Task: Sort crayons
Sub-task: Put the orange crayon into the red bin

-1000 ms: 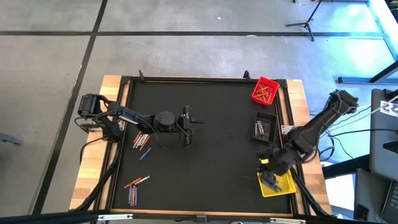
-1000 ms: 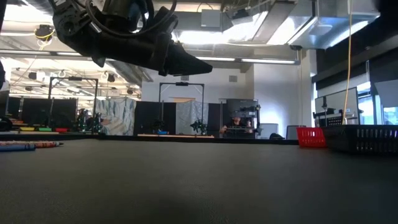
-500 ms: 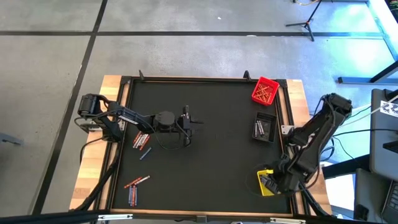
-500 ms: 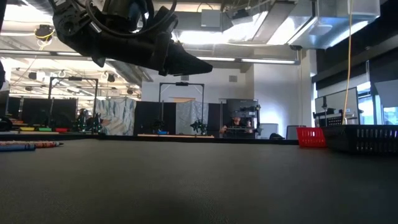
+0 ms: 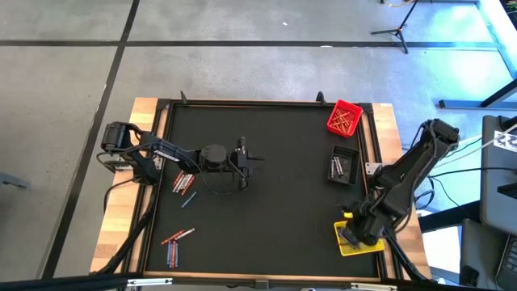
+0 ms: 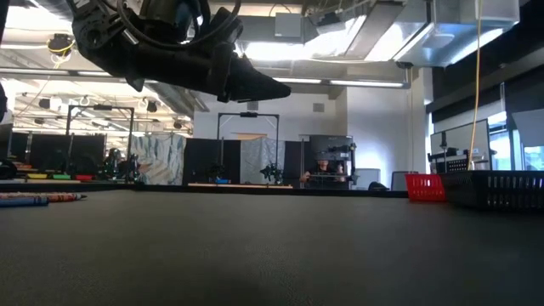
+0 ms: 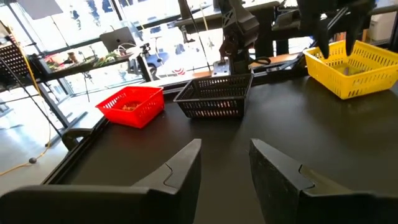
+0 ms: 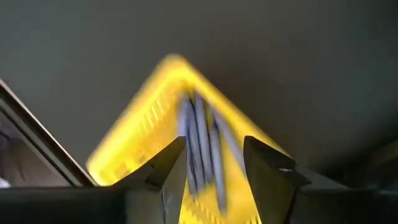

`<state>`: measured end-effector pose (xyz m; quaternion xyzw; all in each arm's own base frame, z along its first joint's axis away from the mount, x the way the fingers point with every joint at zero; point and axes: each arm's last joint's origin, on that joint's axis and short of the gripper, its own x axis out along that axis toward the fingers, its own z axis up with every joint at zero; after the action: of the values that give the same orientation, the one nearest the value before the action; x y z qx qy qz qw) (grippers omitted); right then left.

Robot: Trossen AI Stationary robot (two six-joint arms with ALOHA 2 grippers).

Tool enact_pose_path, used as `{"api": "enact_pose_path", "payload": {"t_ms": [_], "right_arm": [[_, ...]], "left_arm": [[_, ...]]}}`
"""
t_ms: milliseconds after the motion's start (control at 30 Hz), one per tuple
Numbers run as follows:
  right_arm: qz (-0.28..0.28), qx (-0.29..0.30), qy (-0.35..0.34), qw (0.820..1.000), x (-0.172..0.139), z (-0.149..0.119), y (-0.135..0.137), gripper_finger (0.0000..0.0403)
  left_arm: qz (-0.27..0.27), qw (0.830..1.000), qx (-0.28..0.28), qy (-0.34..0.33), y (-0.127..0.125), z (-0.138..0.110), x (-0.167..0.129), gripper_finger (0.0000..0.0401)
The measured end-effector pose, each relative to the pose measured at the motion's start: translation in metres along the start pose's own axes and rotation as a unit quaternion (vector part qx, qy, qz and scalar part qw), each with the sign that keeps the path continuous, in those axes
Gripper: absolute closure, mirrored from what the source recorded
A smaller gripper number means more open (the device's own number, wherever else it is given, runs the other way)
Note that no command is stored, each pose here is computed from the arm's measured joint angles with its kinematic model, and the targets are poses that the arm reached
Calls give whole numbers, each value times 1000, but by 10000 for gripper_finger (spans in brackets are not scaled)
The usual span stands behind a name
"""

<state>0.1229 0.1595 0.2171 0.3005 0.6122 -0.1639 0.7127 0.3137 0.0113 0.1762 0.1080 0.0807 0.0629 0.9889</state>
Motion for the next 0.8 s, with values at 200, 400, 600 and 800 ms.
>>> {"api": "enact_pose_path", "payload": {"t_ms": [200,400,600,800], "right_arm": [[-21,-46,-201,978,-3,33,-2,252],[-102,-63,-337,934,1,66,-4,253],[-180,-155,-359,903,16,95,2,254],[-232,-243,-350,874,34,130,8,254]], "left_arm": [[2,1000,-1,-9,0,2,0,274],[19,1000,-10,22,1,-4,0,274],[78,992,5,98,2,-16,-2,274],[136,966,18,220,9,-11,-13,274]]}}
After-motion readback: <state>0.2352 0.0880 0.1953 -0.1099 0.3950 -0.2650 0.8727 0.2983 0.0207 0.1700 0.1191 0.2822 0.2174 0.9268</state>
